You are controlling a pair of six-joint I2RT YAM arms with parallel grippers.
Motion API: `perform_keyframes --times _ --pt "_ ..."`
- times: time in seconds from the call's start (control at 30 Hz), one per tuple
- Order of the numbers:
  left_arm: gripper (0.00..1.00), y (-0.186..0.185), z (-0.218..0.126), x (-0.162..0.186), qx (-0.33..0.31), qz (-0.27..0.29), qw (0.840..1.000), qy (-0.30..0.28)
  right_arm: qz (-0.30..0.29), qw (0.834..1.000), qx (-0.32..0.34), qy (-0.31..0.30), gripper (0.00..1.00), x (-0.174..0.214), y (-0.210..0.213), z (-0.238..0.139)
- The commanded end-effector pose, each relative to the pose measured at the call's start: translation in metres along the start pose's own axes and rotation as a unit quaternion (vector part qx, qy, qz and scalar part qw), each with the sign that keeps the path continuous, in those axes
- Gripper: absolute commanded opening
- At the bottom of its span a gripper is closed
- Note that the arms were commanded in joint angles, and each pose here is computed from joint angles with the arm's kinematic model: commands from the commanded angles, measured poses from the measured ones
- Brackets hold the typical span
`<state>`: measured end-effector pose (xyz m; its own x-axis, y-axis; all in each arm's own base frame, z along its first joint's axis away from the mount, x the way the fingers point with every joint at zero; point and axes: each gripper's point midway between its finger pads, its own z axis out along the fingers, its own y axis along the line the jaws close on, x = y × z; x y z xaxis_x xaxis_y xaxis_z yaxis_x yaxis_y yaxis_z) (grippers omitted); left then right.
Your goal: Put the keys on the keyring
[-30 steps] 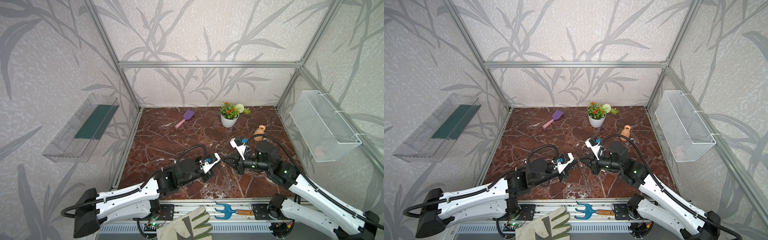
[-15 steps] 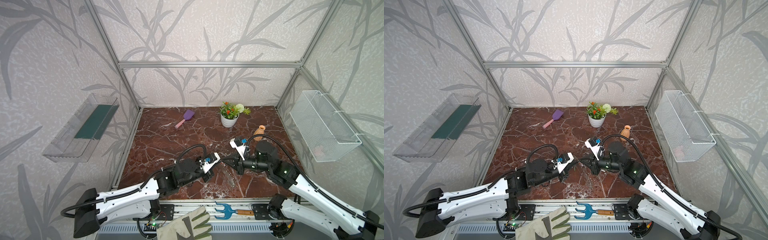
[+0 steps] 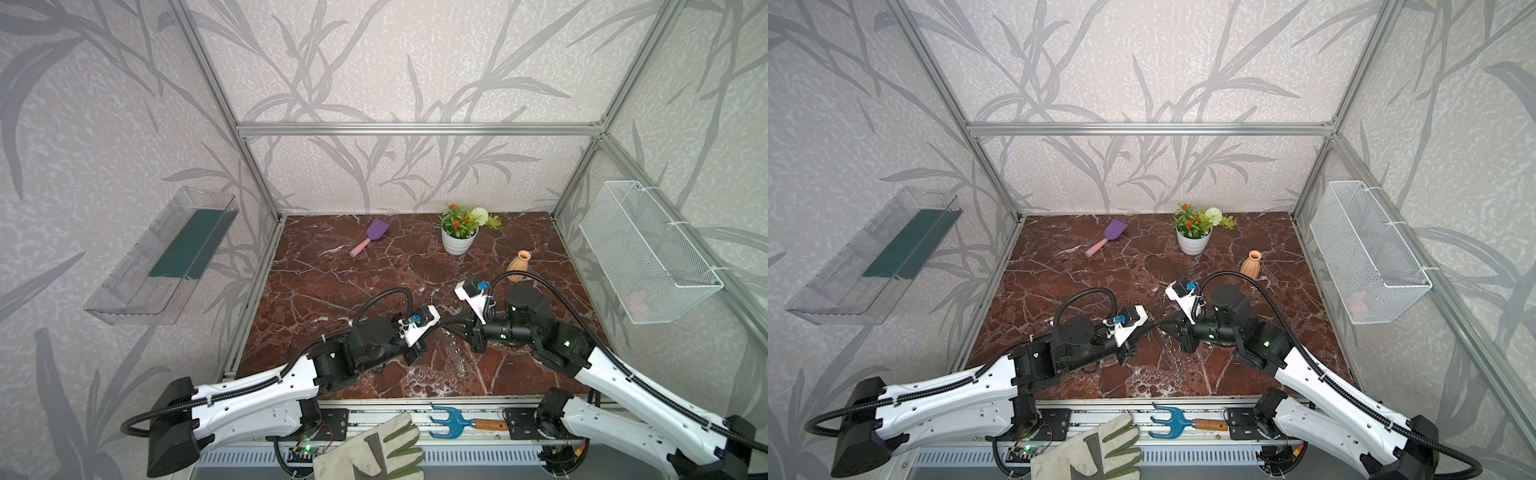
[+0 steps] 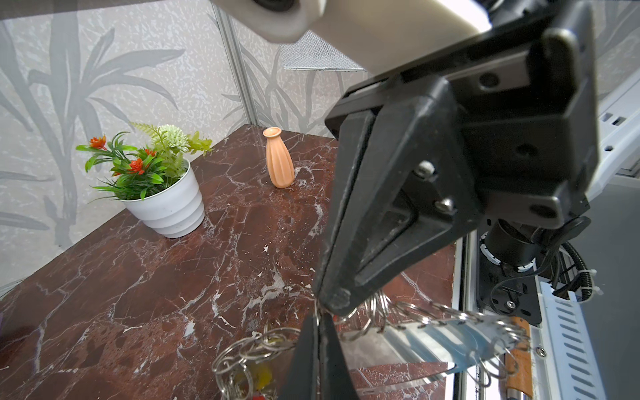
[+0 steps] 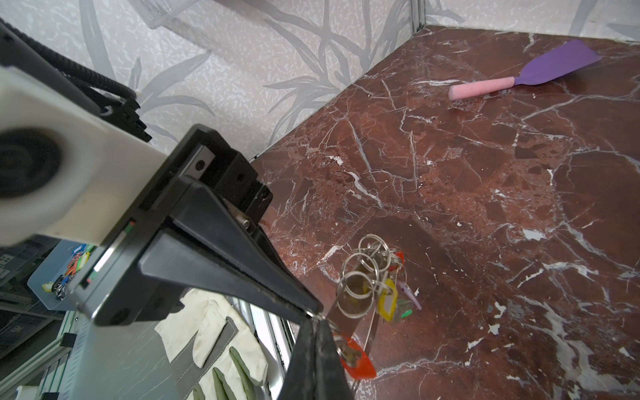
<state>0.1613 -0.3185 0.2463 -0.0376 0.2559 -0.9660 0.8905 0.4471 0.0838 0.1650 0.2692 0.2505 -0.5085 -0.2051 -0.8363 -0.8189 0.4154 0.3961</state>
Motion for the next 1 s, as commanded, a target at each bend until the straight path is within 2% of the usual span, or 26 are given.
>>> perform_keyframes --times 0.0,0.27,0.6,0.97 --pt "0.00 -0.014 -0.010 -0.039 0.043 0.005 0.998 -0.055 -0.012 1.000 0.015 -0.011 0.00 -0.010 -0.002 -0.002" --pt "0.00 -0.023 -0.008 -0.035 0.067 0.011 0.997 -0.047 -0.003 0.999 0.028 -0.016 0.00 -0.012 -0.006 -0.003" --pt "0.00 -0.018 -0.013 -0.035 0.051 0.011 0.997 -0.062 0.021 0.998 0.055 -0.013 0.00 -0.009 -0.020 -0.003" --pt "0.00 -0.013 -0.018 -0.040 0.038 0.007 0.996 -0.081 0.050 0.997 0.057 -0.017 0.00 -0.007 -0.030 -0.003"
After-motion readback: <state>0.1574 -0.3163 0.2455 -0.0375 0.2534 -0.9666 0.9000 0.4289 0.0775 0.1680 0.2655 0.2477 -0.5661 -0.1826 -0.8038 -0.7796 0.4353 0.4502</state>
